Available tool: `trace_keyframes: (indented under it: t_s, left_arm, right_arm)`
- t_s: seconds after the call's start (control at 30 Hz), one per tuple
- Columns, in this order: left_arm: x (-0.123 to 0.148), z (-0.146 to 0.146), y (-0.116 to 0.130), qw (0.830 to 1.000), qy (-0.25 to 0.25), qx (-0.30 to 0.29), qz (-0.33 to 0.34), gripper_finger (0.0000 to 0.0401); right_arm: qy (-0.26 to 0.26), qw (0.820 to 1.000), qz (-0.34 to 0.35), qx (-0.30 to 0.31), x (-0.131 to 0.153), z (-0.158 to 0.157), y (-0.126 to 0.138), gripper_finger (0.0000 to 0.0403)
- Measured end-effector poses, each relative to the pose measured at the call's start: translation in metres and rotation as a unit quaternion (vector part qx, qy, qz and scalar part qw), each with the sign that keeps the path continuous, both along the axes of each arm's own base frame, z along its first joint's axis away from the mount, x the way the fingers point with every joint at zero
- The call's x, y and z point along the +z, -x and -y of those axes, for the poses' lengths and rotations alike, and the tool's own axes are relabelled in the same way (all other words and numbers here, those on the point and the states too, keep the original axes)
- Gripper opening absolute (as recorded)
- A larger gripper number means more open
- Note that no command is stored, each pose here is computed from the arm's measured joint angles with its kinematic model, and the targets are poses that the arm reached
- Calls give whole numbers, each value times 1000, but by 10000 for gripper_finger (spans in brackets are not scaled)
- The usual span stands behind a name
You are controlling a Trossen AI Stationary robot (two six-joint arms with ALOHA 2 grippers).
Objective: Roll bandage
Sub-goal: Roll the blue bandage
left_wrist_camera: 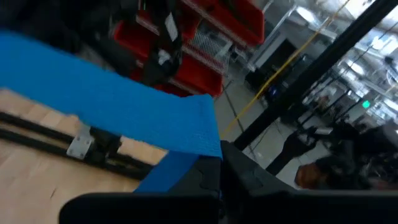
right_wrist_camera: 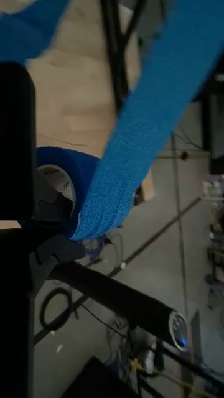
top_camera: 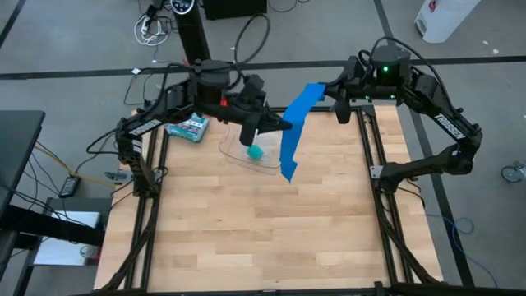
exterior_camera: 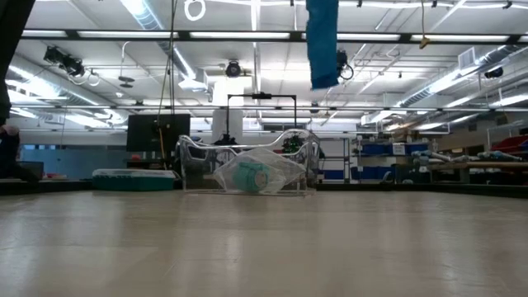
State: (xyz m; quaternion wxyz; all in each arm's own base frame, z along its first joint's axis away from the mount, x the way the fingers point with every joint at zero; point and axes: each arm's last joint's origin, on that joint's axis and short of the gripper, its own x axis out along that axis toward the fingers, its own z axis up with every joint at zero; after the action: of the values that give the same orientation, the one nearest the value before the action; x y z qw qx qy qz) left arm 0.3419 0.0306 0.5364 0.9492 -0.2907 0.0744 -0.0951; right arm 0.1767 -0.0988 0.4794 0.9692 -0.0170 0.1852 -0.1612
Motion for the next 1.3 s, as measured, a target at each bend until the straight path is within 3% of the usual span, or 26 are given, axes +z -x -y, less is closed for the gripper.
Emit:
trace_keyframes:
  t_s: [0.33, 0.63, 0.93, 1.3]
  left_arm:
    - [1, 0, 3, 1000, 5, 1, -3, 5]
    - [2, 1, 3, 1000, 4, 5, 0, 5]
    - [2, 3, 3, 1000, -9, 3, 3, 5]
    - [1, 7, 2, 1000, -24, -1, 3, 5]
  right_arm:
    - [4, 1000, -4, 17, 3, -9, 15, 0]
    - [-27, 995, 88, -40, 21, -12, 35, 0]
    - [-40, 983, 167, -60, 33, -8, 31, 0]
    - [-49, 975, 205, -66, 38, -3, 23, 0]
